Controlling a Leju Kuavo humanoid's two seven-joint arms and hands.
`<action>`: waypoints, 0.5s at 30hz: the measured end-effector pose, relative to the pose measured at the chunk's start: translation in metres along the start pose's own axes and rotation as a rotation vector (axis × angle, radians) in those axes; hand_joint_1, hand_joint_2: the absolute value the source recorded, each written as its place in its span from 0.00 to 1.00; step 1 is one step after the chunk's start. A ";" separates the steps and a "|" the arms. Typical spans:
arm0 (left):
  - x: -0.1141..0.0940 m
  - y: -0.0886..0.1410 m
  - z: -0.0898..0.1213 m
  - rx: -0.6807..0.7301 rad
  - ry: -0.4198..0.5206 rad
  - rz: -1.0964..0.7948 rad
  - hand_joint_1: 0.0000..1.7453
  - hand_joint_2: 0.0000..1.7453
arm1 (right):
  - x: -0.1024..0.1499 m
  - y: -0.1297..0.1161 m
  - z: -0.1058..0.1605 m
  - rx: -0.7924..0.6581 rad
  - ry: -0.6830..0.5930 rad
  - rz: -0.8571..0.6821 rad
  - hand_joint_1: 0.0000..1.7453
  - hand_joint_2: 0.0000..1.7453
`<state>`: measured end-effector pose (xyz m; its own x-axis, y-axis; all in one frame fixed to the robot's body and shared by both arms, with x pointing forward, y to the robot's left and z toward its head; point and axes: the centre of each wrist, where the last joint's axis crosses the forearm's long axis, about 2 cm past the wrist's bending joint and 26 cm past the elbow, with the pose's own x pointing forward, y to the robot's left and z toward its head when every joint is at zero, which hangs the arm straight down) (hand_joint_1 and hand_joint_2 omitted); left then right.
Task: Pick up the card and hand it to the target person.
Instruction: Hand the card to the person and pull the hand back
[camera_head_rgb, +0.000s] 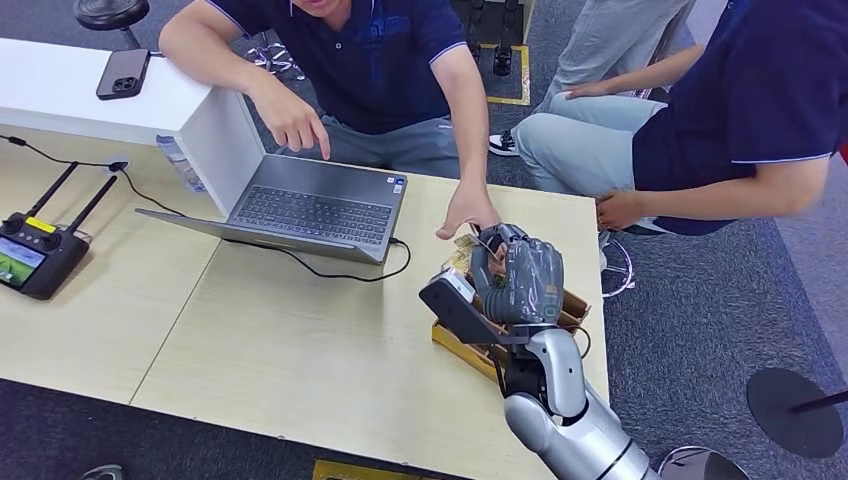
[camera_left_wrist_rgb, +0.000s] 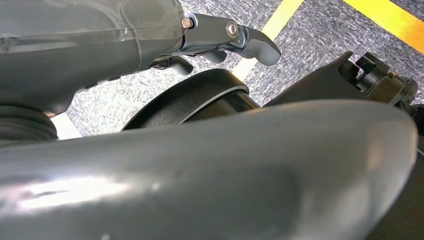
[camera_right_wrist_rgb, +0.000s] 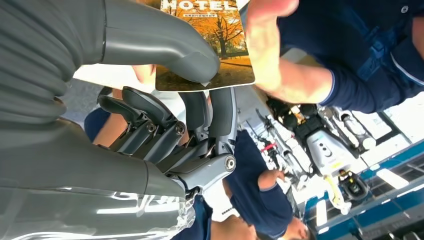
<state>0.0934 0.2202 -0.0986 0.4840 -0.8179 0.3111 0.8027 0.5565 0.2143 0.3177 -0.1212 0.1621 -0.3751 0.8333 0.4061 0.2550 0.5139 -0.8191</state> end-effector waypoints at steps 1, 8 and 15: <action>0.000 0.000 0.000 0.000 0.004 -0.006 0.00 0.00 | 0.000 0.001 0.000 0.001 0.000 0.000 1.00 1.00; -0.001 -0.002 0.000 -0.004 -0.014 0.036 0.00 0.00 | -0.006 0.000 0.005 0.004 0.016 0.011 0.44 1.00; -0.001 -0.011 0.001 -0.005 -0.014 0.044 0.00 0.00 | -0.024 -0.012 0.026 -0.027 0.075 -0.012 0.00 1.00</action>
<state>0.0840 0.2154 -0.0998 0.5139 -0.7906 0.3331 0.7826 0.5911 0.1956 0.3004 -0.1523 0.1520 -0.3109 0.8396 0.4454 0.2749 0.5280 -0.8035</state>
